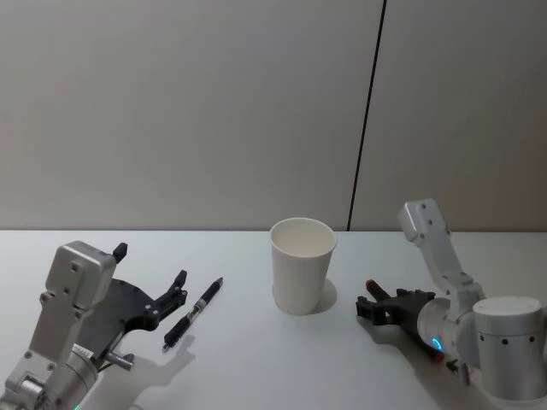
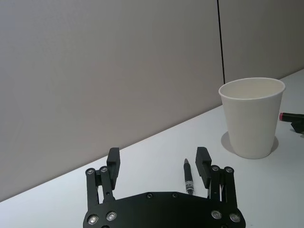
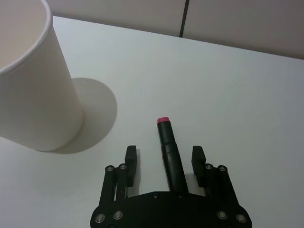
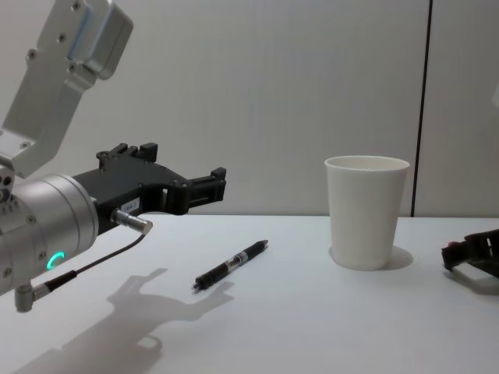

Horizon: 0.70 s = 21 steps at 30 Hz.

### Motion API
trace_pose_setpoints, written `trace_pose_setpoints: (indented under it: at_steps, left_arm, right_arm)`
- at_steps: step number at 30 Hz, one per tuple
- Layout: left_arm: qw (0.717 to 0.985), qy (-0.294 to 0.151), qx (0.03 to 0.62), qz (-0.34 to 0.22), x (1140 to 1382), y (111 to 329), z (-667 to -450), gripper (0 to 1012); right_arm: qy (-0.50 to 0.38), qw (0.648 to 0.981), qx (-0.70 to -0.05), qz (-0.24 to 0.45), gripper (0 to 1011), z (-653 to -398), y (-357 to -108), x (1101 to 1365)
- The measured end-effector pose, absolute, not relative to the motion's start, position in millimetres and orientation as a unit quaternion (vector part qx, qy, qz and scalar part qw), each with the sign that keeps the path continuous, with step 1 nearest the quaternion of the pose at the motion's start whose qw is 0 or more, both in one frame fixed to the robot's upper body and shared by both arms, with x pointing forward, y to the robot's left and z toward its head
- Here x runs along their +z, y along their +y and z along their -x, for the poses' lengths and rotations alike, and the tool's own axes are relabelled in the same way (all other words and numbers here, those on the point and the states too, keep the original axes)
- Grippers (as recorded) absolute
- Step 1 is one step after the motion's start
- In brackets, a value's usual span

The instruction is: Place the pen into the pen holder.

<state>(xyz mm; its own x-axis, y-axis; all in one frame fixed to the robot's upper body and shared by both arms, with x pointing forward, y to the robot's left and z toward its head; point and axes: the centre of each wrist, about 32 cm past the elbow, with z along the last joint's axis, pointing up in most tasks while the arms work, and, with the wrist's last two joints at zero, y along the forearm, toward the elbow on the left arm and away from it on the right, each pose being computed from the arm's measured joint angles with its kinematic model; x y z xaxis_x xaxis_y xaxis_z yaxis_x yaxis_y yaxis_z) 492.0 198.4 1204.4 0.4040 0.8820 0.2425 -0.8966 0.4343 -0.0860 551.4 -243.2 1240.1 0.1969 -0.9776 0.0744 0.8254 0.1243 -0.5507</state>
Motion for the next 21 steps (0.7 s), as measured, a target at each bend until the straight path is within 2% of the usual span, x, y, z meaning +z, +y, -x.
trace_pose_setpoints:
  at_steps: [2, 5, 8, 11, 12, 16, 21]
  left_arm:
    - [0.837, -0.126, 0.531, -0.029, 1204.4, 198.4, -492.0, 1002]
    - [0.837, -0.127, 0.531, -0.029, 1204.4, 198.4, -492.0, 1002]
    - [0.837, -0.126, 0.531, -0.029, 1204.4, 198.4, -492.0, 1002]
    - [0.837, -0.126, 0.531, -0.029, 1204.4, 198.4, -492.0, 1002]
    - [0.837, -0.127, 0.531, -0.029, 1204.5, 198.4, -492.0, 1002]
    - [0.837, -0.126, 0.531, -0.029, 1204.4, 198.4, -492.0, 1002]
    - [0.837, -0.126, 0.531, -0.029, 1204.4, 198.4, -492.0, 1002]
  right_arm:
    - [0.155, 0.734, -0.614, 0.246, 676, -551.5, -243.3, 1239.9]
    - [0.156, 0.733, -0.614, 0.246, 619, -551.5, -243.3, 1239.7]
    - [0.156, 0.733, -0.614, 0.246, 475, -551.5, -243.3, 1239.3]
    - [0.156, 0.733, -0.615, 0.246, 415, -551.5, -243.3, 1239.1]
    - [0.156, 0.733, -0.615, 0.246, 357, -551.5, -243.3, 1239.1]
    - [0.156, 0.733, -0.615, 0.247, 227, -551.5, -243.4, 1238.7]
    - [0.157, 0.732, -0.615, 0.247, 196, -551.5, -243.4, 1238.5]
